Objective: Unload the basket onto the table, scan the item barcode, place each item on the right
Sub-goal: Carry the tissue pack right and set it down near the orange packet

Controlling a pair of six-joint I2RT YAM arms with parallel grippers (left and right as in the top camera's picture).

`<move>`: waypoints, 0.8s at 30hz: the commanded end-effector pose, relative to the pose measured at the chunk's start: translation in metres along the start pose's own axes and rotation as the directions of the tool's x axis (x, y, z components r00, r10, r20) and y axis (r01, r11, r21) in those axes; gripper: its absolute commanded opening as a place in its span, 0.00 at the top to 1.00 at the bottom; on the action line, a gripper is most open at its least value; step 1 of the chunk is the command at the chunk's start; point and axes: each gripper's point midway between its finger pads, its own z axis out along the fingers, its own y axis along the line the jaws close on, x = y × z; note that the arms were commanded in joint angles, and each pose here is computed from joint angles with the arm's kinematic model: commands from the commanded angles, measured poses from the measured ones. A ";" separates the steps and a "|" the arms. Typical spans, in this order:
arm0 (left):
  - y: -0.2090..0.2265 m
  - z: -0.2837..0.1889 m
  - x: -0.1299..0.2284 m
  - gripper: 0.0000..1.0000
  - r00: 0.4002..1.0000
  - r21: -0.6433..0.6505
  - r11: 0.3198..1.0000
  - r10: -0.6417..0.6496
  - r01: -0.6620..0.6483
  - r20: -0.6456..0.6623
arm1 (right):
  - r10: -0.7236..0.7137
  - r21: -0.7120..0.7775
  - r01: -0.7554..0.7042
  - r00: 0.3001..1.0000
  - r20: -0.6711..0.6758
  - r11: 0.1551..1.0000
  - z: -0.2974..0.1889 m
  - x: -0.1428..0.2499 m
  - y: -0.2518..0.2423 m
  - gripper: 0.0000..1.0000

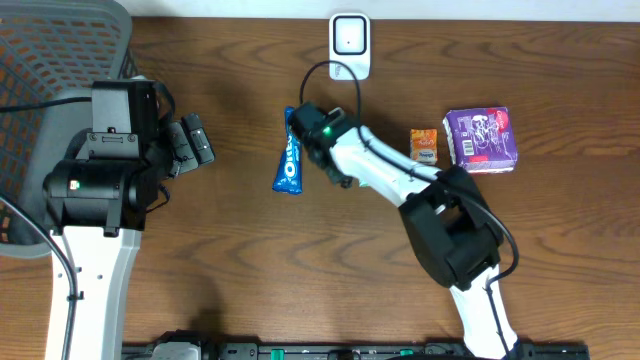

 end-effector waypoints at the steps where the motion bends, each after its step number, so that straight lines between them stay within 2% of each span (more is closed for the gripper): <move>1: 0.002 -0.001 -0.003 0.02 1.000 -0.010 1.000 0.010 -0.010 0.006 | 0.104 -0.243 -0.131 0.987 -0.120 0.961 0.004 0.000 0.010 0.99; 5: 0.002 -0.001 -0.003 0.02 1.000 -0.010 1.000 0.010 -0.010 0.006 | 0.163 -0.512 -0.226 0.973 -0.165 0.829 -0.023 -0.026 0.010 0.99; 6: 0.002 -0.001 -0.003 0.02 1.000 -0.010 1.000 0.010 -0.010 0.006 | 0.178 -0.605 -0.251 0.968 -0.179 0.755 -0.033 -0.034 0.010 0.99; 8: 0.002 -0.001 -0.003 0.02 1.000 -0.010 1.000 0.010 -0.010 0.006 | 0.198 -0.707 -0.284 0.959 -0.204 0.648 -0.044 -0.042 0.010 0.99; 11: 0.002 -0.001 -0.003 0.02 1.000 -0.010 1.000 0.010 -0.010 0.006 | 0.221 -0.840 -0.323 0.943 -0.247 0.437 -0.058 -0.052 0.006 0.99; 17: 0.002 -0.001 -0.003 0.02 1.000 -0.010 1.000 0.010 -0.010 0.006 | 0.288 -0.889 -0.413 0.891 -0.350 0.199 -0.041 -0.052 0.004 0.99; 20: 0.002 -0.001 -0.003 0.02 1.000 -0.010 1.000 0.010 -0.010 0.006 | 0.320 -0.866 -0.472 0.856 -0.406 0.164 -0.021 -0.044 0.007 0.99; 24: 0.002 -0.001 -0.003 0.02 1.000 -0.009 1.000 0.010 -0.010 0.006 | 0.397 -0.764 -0.558 0.813 -0.426 0.323 0.018 -0.027 -0.012 0.91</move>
